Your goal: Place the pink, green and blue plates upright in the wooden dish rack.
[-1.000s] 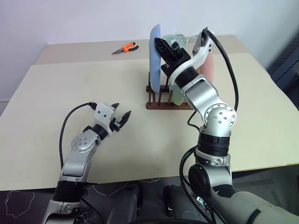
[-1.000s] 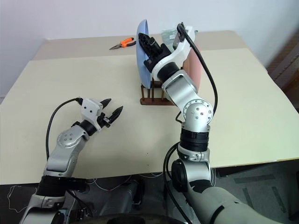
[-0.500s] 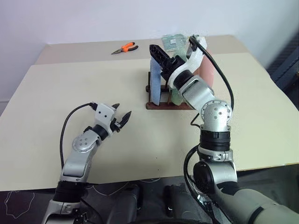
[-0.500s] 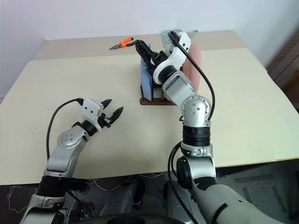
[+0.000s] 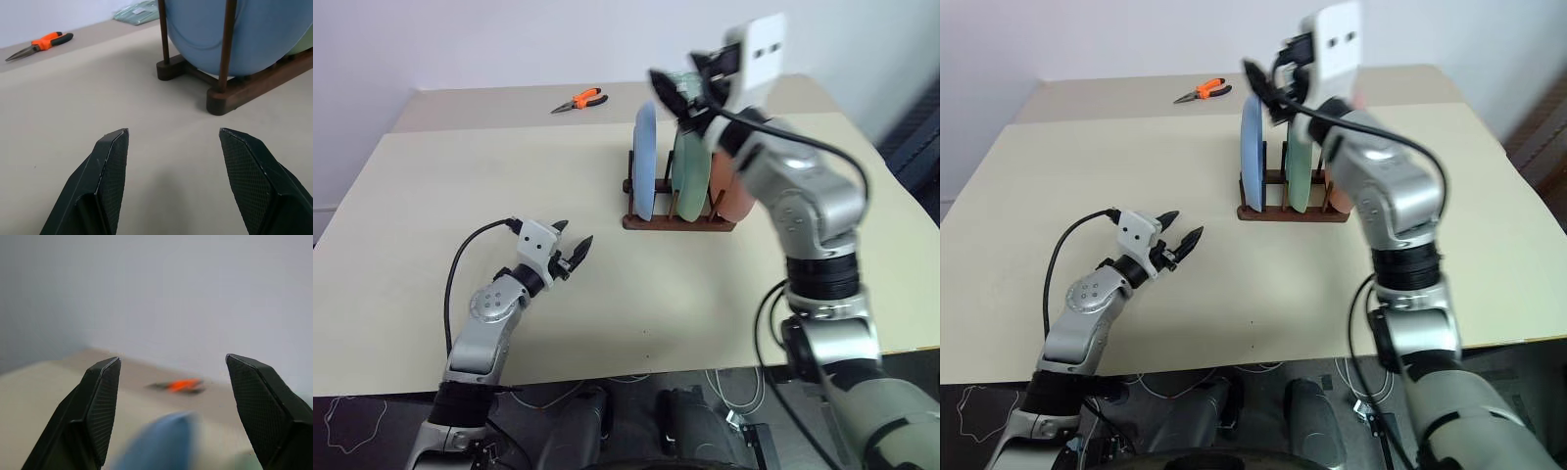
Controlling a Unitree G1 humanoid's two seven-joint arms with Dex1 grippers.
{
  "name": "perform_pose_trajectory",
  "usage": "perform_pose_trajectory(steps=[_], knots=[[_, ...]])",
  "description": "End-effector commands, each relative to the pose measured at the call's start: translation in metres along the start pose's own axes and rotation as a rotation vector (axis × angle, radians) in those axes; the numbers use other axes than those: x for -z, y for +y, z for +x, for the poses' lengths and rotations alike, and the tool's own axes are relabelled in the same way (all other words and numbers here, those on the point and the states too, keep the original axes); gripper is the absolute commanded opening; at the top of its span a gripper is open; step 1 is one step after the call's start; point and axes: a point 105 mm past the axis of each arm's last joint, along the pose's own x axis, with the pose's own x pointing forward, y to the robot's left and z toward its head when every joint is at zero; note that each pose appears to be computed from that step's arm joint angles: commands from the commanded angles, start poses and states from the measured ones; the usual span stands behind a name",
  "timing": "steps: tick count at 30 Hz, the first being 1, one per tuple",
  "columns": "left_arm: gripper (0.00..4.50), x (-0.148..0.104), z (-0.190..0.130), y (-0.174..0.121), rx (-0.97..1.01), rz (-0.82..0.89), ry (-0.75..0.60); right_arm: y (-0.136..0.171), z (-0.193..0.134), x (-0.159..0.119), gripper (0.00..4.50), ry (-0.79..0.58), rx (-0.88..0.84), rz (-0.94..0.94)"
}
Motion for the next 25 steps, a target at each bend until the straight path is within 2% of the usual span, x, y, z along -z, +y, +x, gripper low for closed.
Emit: perform_pose_trajectory(steps=[1,5,9,13,15,18,25], knots=[[3.02,-0.007,-0.008,0.009,-0.025,0.042,-0.019,-0.043,-0.051,-0.009,4.44,-0.007,0.035,-0.106],[3.02,-0.001,-0.011,0.012,-0.023,0.056,0.009,-0.088,-0.108,0.022,4.44,0.175,0.160,-0.178],[3.02,0.005,-0.012,0.016,-0.035,0.048,0.026,-0.092,-0.150,0.071,4.44,0.371,0.166,-0.136],[3.02,0.012,-0.012,0.012,-0.021,0.079,0.059,-0.083,-0.182,0.121,4.44,0.522,0.135,-0.078],[3.02,0.018,-0.016,0.012,-0.021,0.089,0.081,-0.072,-0.189,0.142,4.44,0.563,0.118,-0.075],[3.02,0.020,-0.018,0.011,-0.031,0.083,0.086,-0.070,-0.192,0.157,4.44,0.575,0.130,-0.077],[3.02,0.020,-0.023,0.014,-0.068,0.076,0.082,-0.071,-0.182,0.170,4.44,0.560,0.113,-0.087]])
